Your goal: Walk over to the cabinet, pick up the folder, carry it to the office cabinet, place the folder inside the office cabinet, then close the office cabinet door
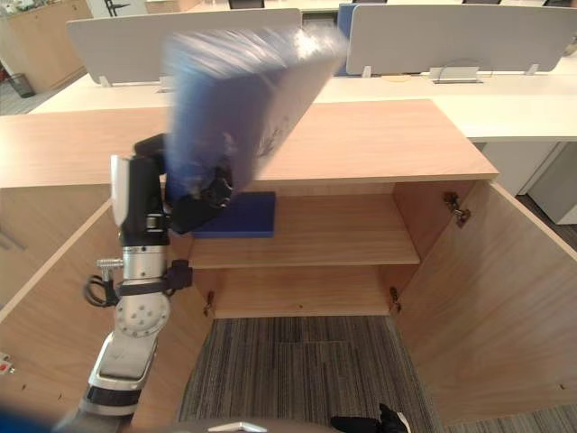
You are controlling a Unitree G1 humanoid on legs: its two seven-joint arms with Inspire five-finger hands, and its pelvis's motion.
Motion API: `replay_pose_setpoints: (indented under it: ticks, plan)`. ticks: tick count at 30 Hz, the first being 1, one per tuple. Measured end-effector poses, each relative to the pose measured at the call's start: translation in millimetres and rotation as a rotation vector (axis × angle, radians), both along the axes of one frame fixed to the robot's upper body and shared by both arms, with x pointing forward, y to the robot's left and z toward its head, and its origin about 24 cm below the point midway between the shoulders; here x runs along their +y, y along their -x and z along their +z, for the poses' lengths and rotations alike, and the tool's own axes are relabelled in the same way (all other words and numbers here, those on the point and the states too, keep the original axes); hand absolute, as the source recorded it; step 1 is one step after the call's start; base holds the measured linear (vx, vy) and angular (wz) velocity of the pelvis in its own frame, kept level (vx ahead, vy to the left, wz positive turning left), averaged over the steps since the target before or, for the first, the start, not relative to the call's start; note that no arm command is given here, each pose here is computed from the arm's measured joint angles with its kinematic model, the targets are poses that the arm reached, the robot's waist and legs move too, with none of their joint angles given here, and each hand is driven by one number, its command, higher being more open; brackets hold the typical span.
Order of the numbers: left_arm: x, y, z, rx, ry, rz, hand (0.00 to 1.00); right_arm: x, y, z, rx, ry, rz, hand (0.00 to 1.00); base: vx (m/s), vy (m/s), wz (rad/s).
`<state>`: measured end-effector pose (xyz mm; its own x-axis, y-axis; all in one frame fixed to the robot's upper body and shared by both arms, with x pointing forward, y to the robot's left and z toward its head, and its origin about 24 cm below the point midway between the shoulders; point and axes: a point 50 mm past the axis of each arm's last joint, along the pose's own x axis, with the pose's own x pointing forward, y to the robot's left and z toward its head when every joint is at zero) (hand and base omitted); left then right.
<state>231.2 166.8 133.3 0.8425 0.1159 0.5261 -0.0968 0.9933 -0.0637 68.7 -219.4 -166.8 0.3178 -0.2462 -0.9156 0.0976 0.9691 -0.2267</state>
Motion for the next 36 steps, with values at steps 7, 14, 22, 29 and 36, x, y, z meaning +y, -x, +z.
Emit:
replay_pose_setpoints:
  ticks: [7, 14, 22, 29, 36]
  plan:
    - [29, 51, -67, 0.286, 0.48, 0.058, 0.0, 12, -31, 36, -0.335, -0.014, 0.008, 1.0, -0.02, -0.009, -0.06]
    - [44, 68, -67, 0.286, 0.499, 0.115, 0.0, 22, -108, 140, -0.993, -0.157, -0.142, 1.0, 0.0, -0.001, -0.01]
    - [59, 68, -47, 0.184, 0.459, 0.148, 0.0, 17, -158, 262, -1.584, -0.344, -0.028, 1.0, 0.0, 0.0, 0.0]
    - [56, 65, -43, 0.167, 0.426, 0.092, 0.0, 43, -179, 317, -1.787, -0.554, 0.242, 1.0, -0.02, -0.001, 0.0]
    - [46, 60, -41, 0.178, 0.362, -0.009, 0.0, 70, -201, 327, -1.727, -0.616, 0.483, 1.0, 0.0, 0.0, 0.0]
